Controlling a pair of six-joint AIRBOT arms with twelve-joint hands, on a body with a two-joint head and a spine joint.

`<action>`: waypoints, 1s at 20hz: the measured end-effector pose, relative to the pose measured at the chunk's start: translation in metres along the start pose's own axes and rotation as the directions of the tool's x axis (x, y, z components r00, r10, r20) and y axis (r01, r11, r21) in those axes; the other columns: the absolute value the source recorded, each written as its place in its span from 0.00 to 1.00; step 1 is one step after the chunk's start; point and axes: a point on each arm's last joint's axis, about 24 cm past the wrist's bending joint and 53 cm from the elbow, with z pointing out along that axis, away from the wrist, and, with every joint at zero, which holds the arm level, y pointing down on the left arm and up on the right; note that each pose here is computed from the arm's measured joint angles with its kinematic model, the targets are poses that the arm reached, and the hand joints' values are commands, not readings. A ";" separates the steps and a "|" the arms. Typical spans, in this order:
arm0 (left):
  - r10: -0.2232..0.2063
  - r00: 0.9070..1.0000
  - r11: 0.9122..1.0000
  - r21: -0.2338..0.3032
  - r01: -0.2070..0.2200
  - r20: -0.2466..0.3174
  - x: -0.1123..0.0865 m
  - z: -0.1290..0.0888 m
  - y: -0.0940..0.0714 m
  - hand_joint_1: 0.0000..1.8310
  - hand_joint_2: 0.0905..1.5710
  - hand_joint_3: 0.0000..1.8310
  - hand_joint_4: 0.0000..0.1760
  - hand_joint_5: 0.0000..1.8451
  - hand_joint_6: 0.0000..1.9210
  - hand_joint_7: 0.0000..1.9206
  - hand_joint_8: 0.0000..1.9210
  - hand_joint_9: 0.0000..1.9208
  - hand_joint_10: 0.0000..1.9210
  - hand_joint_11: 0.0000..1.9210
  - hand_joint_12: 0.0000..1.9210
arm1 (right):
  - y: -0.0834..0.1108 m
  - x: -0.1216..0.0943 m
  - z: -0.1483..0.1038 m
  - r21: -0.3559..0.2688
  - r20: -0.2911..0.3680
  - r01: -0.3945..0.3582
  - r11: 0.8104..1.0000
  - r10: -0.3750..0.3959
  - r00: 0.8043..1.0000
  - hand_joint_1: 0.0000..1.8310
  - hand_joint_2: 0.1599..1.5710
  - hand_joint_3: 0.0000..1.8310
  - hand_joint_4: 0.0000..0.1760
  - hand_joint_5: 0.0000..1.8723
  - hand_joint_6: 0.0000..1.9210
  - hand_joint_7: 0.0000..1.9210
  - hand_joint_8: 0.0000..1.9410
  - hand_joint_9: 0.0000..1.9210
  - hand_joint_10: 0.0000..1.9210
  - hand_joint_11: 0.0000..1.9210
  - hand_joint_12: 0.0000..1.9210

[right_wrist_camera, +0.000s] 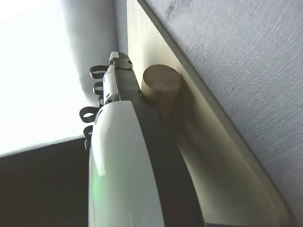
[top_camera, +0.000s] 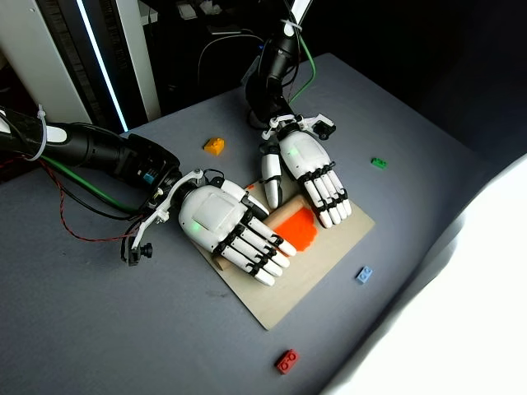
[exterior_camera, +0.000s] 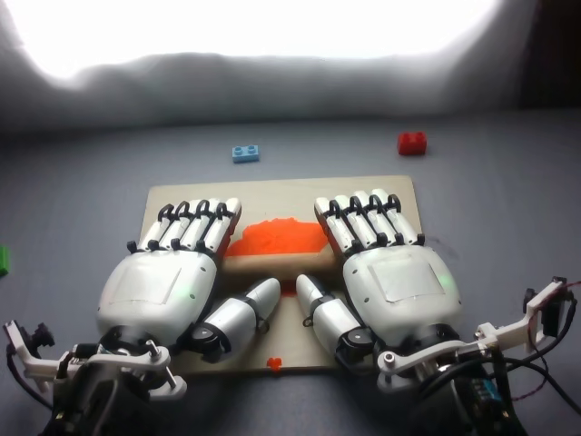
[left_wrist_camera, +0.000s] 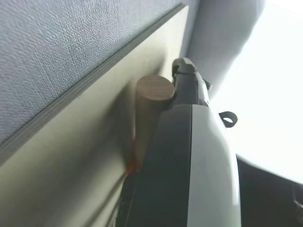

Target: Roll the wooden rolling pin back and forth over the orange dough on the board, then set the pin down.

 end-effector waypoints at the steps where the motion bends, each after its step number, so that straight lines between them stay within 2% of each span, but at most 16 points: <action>1: 0.000 1.000 1.000 -0.001 0.000 0.002 -0.001 0.000 0.000 0.00 0.86 0.00 0.00 0.00 0.00 0.02 0.00 0.02 0.00 0.00 0.09 | 0.000 0.000 0.001 0.003 0.001 -0.002 1.000 0.002 1.000 0.00 0.93 0.00 0.00 0.05 0.01 0.05 0.00 0.02 0.00 0.00 0.00; 20: 0.001 1.000 1.000 0.003 -0.001 0.018 -0.002 0.015 -0.001 0.00 0.87 0.00 0.00 0.00 0.00 0.02 0.00 0.01 0.00 0.00 0.06 | -0.005 -0.005 0.014 0.008 0.010 -0.011 1.000 0.011 1.000 0.00 0.94 0.00 0.00 0.04 0.00 0.04 0.00 0.02 0.00 0.00 0.00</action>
